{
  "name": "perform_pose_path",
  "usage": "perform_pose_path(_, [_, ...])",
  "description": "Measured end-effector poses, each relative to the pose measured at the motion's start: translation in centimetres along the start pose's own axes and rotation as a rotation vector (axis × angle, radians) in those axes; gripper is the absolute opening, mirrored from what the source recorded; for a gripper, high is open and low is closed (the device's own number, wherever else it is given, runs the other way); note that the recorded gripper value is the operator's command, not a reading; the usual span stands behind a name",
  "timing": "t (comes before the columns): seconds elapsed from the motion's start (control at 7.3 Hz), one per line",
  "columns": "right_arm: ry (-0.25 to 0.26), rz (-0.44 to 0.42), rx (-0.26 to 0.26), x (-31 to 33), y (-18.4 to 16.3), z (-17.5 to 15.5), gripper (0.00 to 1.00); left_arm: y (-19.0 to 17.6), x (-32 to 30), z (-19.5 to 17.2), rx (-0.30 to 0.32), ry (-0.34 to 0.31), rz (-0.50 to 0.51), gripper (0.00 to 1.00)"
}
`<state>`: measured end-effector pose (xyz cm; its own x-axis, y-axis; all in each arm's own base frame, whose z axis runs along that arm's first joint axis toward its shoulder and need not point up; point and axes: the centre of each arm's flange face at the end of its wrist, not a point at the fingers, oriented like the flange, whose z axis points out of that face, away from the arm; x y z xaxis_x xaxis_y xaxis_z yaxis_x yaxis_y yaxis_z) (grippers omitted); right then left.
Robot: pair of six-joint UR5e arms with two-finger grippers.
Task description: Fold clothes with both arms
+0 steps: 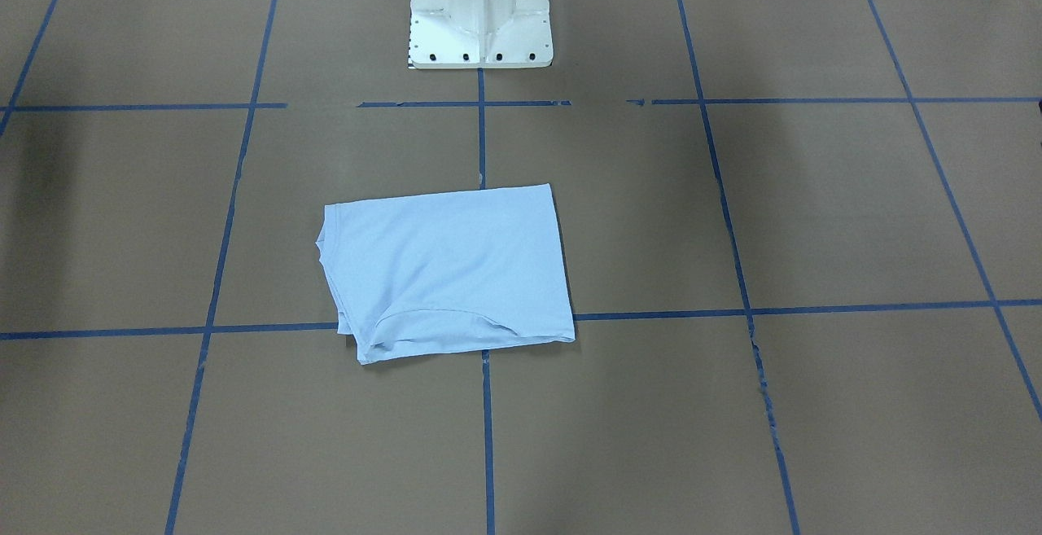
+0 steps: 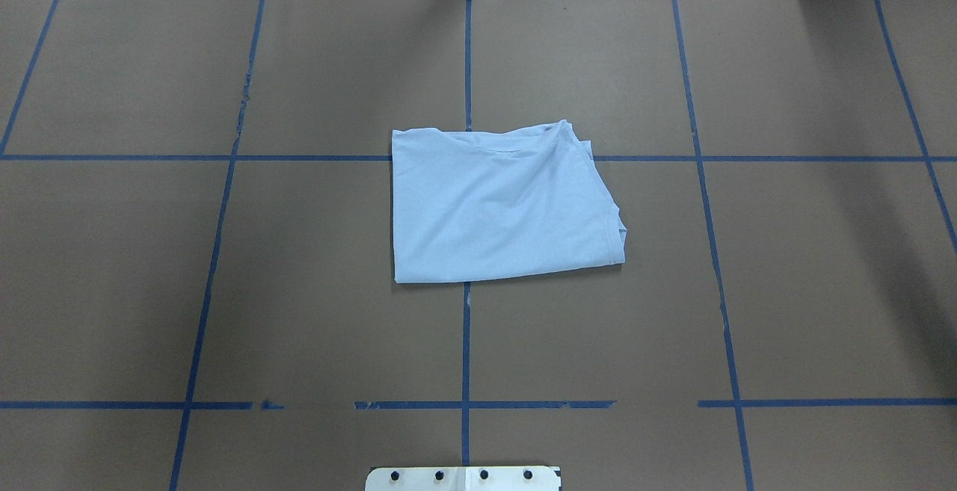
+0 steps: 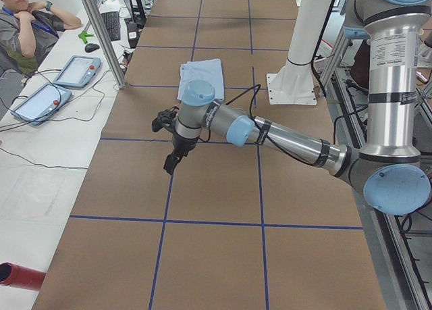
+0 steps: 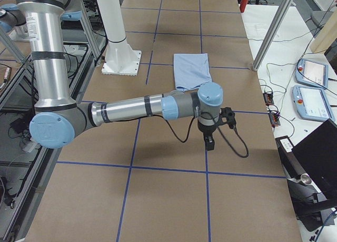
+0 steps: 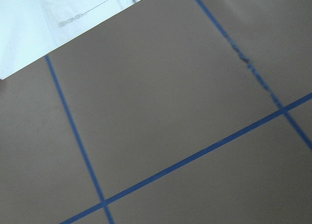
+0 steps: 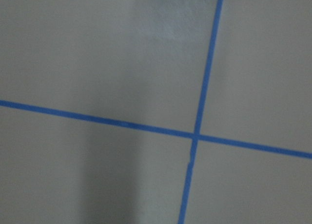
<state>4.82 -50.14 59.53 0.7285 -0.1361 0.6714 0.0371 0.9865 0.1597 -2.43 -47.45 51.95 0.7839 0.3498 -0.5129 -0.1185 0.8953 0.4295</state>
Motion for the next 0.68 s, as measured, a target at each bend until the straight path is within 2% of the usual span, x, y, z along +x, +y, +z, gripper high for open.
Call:
perform_pose_path(0.27, [0.005,0.064,-0.049,3.7,6.4,2.6,1.00,3.9,-5.0,2.8,-0.062,0.064,-0.111,1.00])
perform_pose_path(0.41, [0.003,0.078,-0.060,4.2,8.2,3.1,1.00,5.2,-6.1,3.4,-0.077,0.097,-0.148,1.00])
perform_pose_path(0.68, [-0.002,0.081,-0.060,4.2,9.4,3.2,1.00,7.6,-7.1,4.6,-0.117,0.134,-0.172,1.00])
